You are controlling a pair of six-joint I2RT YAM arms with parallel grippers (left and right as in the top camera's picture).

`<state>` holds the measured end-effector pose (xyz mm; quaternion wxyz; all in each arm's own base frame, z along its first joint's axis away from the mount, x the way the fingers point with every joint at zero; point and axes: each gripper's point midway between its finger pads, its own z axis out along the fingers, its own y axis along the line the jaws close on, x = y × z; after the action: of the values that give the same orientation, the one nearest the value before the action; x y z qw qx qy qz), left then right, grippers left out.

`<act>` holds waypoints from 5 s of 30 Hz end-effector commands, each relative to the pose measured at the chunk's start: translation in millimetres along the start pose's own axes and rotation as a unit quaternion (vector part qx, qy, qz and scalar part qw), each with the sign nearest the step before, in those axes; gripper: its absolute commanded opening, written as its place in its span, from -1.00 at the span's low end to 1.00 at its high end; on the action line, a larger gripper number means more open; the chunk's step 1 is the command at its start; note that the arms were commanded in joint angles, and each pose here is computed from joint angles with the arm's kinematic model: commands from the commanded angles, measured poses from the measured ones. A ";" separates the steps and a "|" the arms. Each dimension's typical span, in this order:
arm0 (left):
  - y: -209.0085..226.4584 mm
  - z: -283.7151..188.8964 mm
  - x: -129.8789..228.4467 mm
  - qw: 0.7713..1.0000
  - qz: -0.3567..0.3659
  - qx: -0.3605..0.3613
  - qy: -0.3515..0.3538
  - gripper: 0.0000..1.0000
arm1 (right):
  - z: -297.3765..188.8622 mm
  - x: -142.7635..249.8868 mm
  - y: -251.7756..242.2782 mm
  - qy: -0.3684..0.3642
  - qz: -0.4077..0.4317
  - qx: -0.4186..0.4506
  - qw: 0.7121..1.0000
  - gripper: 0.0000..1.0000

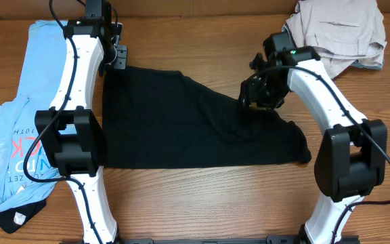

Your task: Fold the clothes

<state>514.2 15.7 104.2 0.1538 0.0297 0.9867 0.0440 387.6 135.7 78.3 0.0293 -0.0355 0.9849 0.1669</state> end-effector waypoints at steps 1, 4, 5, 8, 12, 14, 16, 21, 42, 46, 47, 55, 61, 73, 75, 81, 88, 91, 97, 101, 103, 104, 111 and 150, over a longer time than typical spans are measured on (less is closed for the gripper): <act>-0.4 -6.2 -6.0 1.000 -0.004 -0.004 -0.011 -0.92 | 18.5 13.9 16.0 0.028 0.017 -0.029 0.999 0.27; 0.0 -6.0 -5.7 1.000 -0.003 -0.005 -0.010 -0.92 | 28.0 25.0 18.6 0.045 0.029 -0.022 0.998 0.23; 1.4 -6.0 -5.4 1.000 -0.003 -0.010 -0.010 -0.92 | 31.0 29.6 19.0 0.052 0.036 -0.021 0.998 0.21; 6.0 -6.1 -4.6 1.000 -0.004 -0.022 -0.008 -0.92 | 38.2 35.9 19.8 0.058 0.045 -0.019 0.997 0.18; 5.7 -6.1 -4.6 1.000 -0.004 -0.021 -0.008 -0.92 | 43.8 32.7 22.6 0.048 0.044 -0.022 0.998 0.09; 5.6 -6.1 -4.4 1.000 -0.004 -0.021 -0.008 -0.92 | 44.7 23.0 23.9 0.029 0.048 -0.024 0.998 0.00; 5.6 -6.1 -4.3 1.000 -0.004 -0.021 -0.007 -0.91 | 45.0 10.2 24.6 0.003 0.054 -0.025 0.998 -0.09; 5.6 -6.1 -4.3 1.000 -0.004 -0.021 -0.007 -0.92 | 41.8 -22.4 19.1 -0.063 0.058 -0.019 0.996 -0.16; 4.5 -6.1 -5.1 1.000 -0.006 -0.017 -0.009 -0.92 | -23.1 -136.1 -47.5 -0.246 0.043 0.016 0.968 -0.92; 5.0 -6.5 -12.1 1.000 -0.007 -0.018 -0.023 -0.92 | -86.4 -174.0 -35.8 -0.314 0.000 -0.024 0.949 -0.92; 5.0 -6.6 -13.5 0.999 -0.008 -0.018 -0.026 -0.92 | -100.4 -181.3 -34.7 -0.330 -0.004 -0.024 0.943 -0.93; 2.4 -8.2 -20.8 0.999 -0.020 -0.009 -0.042 -0.92 | -143.1 -191.8 -27.3 -0.358 -0.083 0.005 0.930 -0.92; -1.7 -25.4 -15.7 0.999 -0.019 0.006 -0.036 -0.92 | -141.4 -155.7 -26.3 -0.292 -0.097 0.015 0.951 -0.92; -7.3 -49.5 51.6 0.996 -0.020 0.020 0.088 -0.92 | -152.3 -56.1 -57.0 -0.145 -0.002 0.013 0.989 -0.92; -6.4 -44.8 62.5 0.994 -0.018 0.015 0.109 -0.91 | -141.4 -42.3 -65.2 -0.116 0.020 0.004 0.993 -0.92; -10.4 -28.0 103.3 0.983 -0.025 0.016 0.183 -0.92 | -106.5 0.7 -91.2 -0.030 0.092 -0.005 0.995 -0.92; -21.7 -5.6 152.2 0.964 -0.033 0.032 0.260 -0.40 | -78.1 29.0 -104.6 0.022 0.119 -0.003 0.993 -0.60; -23.0 -2.1 159.7 0.962 -0.031 0.032 0.271 0.45 | -78.6 26.5 -108.2 0.016 0.113 0.006 0.993 -0.41; -23.1 -0.7 157.4 0.963 -0.032 0.032 0.266 0.72 | -80.5 15.2 -100.9 -0.004 0.081 -0.005 0.997 -0.34; -25.4 3.1 150.5 0.967 -0.035 0.039 0.250 0.73 | -75.3 -1.6 -82.4 -0.030 0.028 -0.017 0.999 -0.26; -30.5 5.6 144.6 0.969 -0.039 0.054 0.238 0.73 | -69.4 -12.2 -69.3 -0.046 -0.002 -0.015 0.999 -0.21; -32.8 6.7 141.7 0.970 -0.041 0.060 0.232 0.74 | -65.5 -16.3 -61.0 -0.052 -0.021 -0.016 0.998 -0.15; -35.4 12.3 128.8 0.976 -0.043 0.069 0.204 0.86 | -31.8 -30.7 -17.4 -0.072 -0.121 0.037 0.989 0.11; -35.2 15.2 121.9 0.979 -0.046 0.068 0.189 0.74 | -23.6 71.1 -17.3 0.124 0.006 0.059 0.990 -0.92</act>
<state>401.3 -3.9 40.5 -0.0462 -0.0139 0.9987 -0.0171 324.2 108.3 88.7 -0.0869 -0.0787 0.9877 0.1030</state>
